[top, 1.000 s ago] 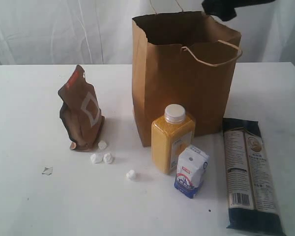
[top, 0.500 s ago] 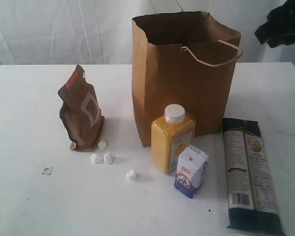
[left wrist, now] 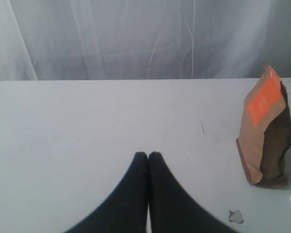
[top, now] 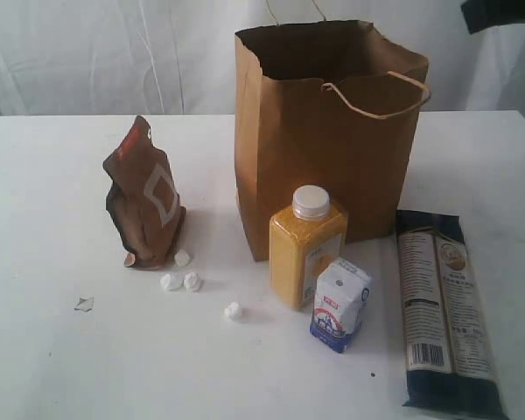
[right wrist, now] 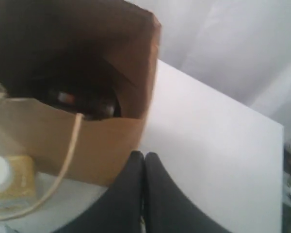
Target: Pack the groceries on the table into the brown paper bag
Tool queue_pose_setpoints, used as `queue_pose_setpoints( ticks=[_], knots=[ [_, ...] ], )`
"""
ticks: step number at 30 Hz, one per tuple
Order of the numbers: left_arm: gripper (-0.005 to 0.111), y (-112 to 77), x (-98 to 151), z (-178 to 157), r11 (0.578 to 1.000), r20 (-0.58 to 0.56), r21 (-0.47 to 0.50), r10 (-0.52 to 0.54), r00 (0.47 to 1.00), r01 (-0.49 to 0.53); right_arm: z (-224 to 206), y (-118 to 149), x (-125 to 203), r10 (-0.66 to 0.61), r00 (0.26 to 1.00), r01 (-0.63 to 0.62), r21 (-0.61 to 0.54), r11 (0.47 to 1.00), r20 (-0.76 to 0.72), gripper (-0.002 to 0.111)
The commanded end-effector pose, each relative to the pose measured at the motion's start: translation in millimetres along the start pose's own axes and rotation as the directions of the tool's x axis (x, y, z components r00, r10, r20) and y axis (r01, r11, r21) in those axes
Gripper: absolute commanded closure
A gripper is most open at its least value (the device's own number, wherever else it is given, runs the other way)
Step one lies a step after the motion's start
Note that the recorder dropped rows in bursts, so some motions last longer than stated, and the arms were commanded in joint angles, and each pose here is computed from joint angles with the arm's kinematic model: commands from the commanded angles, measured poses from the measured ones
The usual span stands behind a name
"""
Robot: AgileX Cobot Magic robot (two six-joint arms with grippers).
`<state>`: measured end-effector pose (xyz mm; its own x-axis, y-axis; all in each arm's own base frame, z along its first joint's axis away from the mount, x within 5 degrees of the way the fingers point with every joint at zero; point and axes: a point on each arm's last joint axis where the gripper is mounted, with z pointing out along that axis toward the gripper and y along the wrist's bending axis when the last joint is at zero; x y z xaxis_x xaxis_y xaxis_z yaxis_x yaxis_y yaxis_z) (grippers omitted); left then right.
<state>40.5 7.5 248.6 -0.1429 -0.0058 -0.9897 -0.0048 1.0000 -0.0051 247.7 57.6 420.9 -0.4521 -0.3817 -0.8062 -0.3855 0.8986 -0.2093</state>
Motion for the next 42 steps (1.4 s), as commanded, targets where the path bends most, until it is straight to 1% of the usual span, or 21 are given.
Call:
queue_pose_setpoints(
  ticks=[1, 2, 3, 5, 7, 8, 9, 10, 12, 13, 14, 16, 18, 21, 24, 25, 28, 30, 33, 38, 42],
  knots=[
    [0.107, 0.3, -14.3, -6.4, 1.0, 0.076, 0.004, -0.002, 0.997, 0.002, -10.4, 14.7, 12.6, 0.02, 0.986, -0.007, -0.081, 0.997, 0.166, 0.108],
    [0.107, 0.6, -20.2, -9.4, 1.0, 0.094, 0.004, -0.005, 0.996, 0.005, -15.0, 18.4, 17.1, -0.02, 0.972, 0.039, -0.078, 0.996, 0.232, 0.108],
    [0.107, 1.1, -30.7, -15.0, 1.0, 0.13, 0.005, -0.01, 0.991, 0.01, -28.4, 24.8, 25.5, -0.024, 0.929, 0.053, -0.069, 0.996, 0.37, 0.108],
    [0.107, 3.0, -41.4, -22.2, 1.0, 0.15, -0.008, -0.007, 0.989, 0.008, -49.8, 32.1, 44.8, 0.056, 0.859, -0.022, -0.073, 0.997, 0.509, 0.108],
    [0.107, 6.2, -40.1, -25.2, 0.999, 0.088, -0.038, -0.008, 0.996, 0.011, -58.1, 40.5, 69.0, 0.07, 0.848, -0.029, -0.086, 0.996, 0.526, 0.108],
    [0.107, 7.4, -36.7, -25.0, 0.999, 0.05, -0.052, -0.007, 0.999, 0.009, -58.0, 44.1, 78.9, 0.072, 0.855, -0.026, -0.096, 0.995, 0.514, 0.108],
    [0.107, 9.6, -29.8, -25.1, 0.997, -0.025, -0.077, -0.012, 1.0, 0.01, -55.8, 52.6, 97.3, 0.096, 0.874, -0.03, -0.144, 0.989, 0.477, 0.108],
    [0.107, 10.7, -26.2, -25.3, 0.996, -0.064, -0.09, -0.015, 0.998, 0.009, -53.1, 57.8, 107.9, 0.105, 0.888, -0.028, -0.177, 0.984, 0.448, 0.108],
    [0.107, 14.0, -15.3, -27.1, 0.992, -0.183, -0.128, -0.029, 0.983, 0.006, -36.6, 79.5, 144.5, 0.108, 0.949, -0.003, -0.333, 0.943, 0.297, 0.108],
    [0.107, 14.8, -12.6, -27.7, 0.99, -0.212, -0.137, -0.033, 0.977, 0.004, -30.0, 85.0, 154.7, 0.115, 0.963, -0.016, -0.377, 0.926, 0.243, 0.108],
    [0.107, 14.5, -11.9, -27.9, 0.991, -0.219, -0.136, -0.04, 0.975, 0.01, -21.4, 91.6, 166.4, 0.143, 0.975, -0.056, -0.436, 0.898, 0.171, 0.108],
    [0.107, 10.9, -11.0, -26.8, 0.993, -0.218, -0.105, -0.07, 0.973, 0.048, -4.3, 95.0, 178.8, 0.196, 0.976, -0.133, -0.458, 0.879, 0.092, 0.108],
    [0.107, 1.9, -3.5, -21.1, 0.99, -0.23, -0.032, -0.139, 0.963, 0.135, 11.0, 95.2, 183.6, 0.087, 0.993, -0.04, -0.452, 0.891, 0.085, 0.106],
    [0.107, -5.3, 9.1, -12.4, 0.979, -0.246, 0.02, -0.191, 0.95, 0.202, 26.0, 96.2, 186.0, -0.018, 0.996, 0.059, -0.466, 0.883, 0.092, 0.093],
    [0.107, -5.9, 27.8, -4.2, 0.988, -0.289, 0.021, -0.143, 0.946, 0.155, 38.8, 99.8, 187.7, -0.097, 0.988, 0.147, -0.504, 0.851, 0.123, 0.067],
    [0.107, -6.1, 34.1, -2.1, 0.991, -0.308, 0.025, -0.114, 0.944, 0.128, 41.8, 100.9, 186.9, -0.101, 0.985, 0.16, -0.515, 0.842, 0.141, 0.056],
    [0.107, -6.5, 40.7, 1.7, 0.993, -0.306, 0.032, -0.095, 0.947, 0.11, 50.3, 99.8, 180.5, -0.003, 0.985, 0.093, -0.51, 0.855, 0.173, 0.024],
    [0.107, -6.5, 40.7, 1.7, 0.994, -0.306, 0.033, -0.093, 0.947, 0.108, 55.0, 98.4, 177.3, 0.048, 0.981, 0.055, -0.504, 0.862, 0.19, 0.012],
    [0.107, -6.5, 40.7, 1.7, 0.994, -0.306, 0.033, -0.093, 0.947, 0.108, 62.9, 98.4, 178.5, 0.051, 0.981, 0.052, -0.504, 0.862, 0.189, 0.004],
    [0.107, -6.5, 40.7, 1.7, 0.994, -0.306, 0.033, -0.093, 0.947, 0.108, 73.5, 101.0, 184.7, 0.046, 0.988, 0.039, -0.531, 0.846, 0.146, 0.004],
    [0.107, -6.5, 40.7, 1.7, 0.994, -0.306, 0.033, -0.093, 0.947, 0.108, 73.8, 102.5, 177.5, 0.062, 0.983, 0.046, -0.566, 0.823, 0.171, 0.004]
  ],
)
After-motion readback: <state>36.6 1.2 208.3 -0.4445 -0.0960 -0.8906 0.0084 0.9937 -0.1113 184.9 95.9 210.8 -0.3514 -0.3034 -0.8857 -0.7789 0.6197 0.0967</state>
